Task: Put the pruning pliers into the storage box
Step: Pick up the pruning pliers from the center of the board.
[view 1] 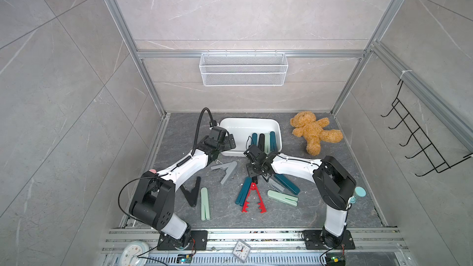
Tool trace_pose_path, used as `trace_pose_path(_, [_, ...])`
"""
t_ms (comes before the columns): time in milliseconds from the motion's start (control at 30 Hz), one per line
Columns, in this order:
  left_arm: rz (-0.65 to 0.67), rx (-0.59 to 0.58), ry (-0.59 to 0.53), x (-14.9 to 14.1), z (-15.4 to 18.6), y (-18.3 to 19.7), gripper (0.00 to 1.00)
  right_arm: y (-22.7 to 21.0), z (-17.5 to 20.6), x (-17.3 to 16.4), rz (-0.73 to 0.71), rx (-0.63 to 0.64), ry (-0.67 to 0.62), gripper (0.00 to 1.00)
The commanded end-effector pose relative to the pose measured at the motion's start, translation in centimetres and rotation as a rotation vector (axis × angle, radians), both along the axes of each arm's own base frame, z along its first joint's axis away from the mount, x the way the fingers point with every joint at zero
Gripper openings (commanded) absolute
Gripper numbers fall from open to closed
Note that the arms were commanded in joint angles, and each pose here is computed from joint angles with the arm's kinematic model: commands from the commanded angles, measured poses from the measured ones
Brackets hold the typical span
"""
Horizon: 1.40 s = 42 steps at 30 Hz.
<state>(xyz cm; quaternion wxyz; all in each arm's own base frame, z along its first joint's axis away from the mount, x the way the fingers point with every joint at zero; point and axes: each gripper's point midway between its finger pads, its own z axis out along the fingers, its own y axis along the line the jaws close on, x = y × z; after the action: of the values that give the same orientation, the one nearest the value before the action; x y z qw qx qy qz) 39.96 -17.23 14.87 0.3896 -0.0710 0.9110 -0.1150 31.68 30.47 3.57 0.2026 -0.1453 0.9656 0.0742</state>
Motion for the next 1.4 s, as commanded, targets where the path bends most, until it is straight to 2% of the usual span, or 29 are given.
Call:
trace_pose_path(0, [0.028, 0.0, -0.021, -0.4, 0.9, 0.8, 1.0, 0.2, -0.4, 0.3, -0.028, -0.019, 0.008, 0.51])
trace_pose_path(400, [0.059, 0.02, 0.006, -0.6, 0.0, 2.4, 1.0, 0.7, -1.1, 0.5, -0.027, -0.026, 0.026, 0.35])
trace_pose_path(600, [0.081, 0.022, 0.015, -0.5, -0.2, 3.4, 1.0, 1.0, 0.0, 0.7, -0.023, 0.005, 0.011, 0.28])
trace_pose_path(1133, [0.131, 0.008, 0.04, -0.1, -0.8, 5.0, 1.0, 2.2, 4.8, -0.2, 0.051, 0.14, -0.041, 0.25])
trace_pose_path(1367, [0.121, -0.03, 0.081, 1.5, -2.3, 5.6, 1.0, 3.4, 7.0, 0.1, 0.092, 0.236, -0.083, 0.25])
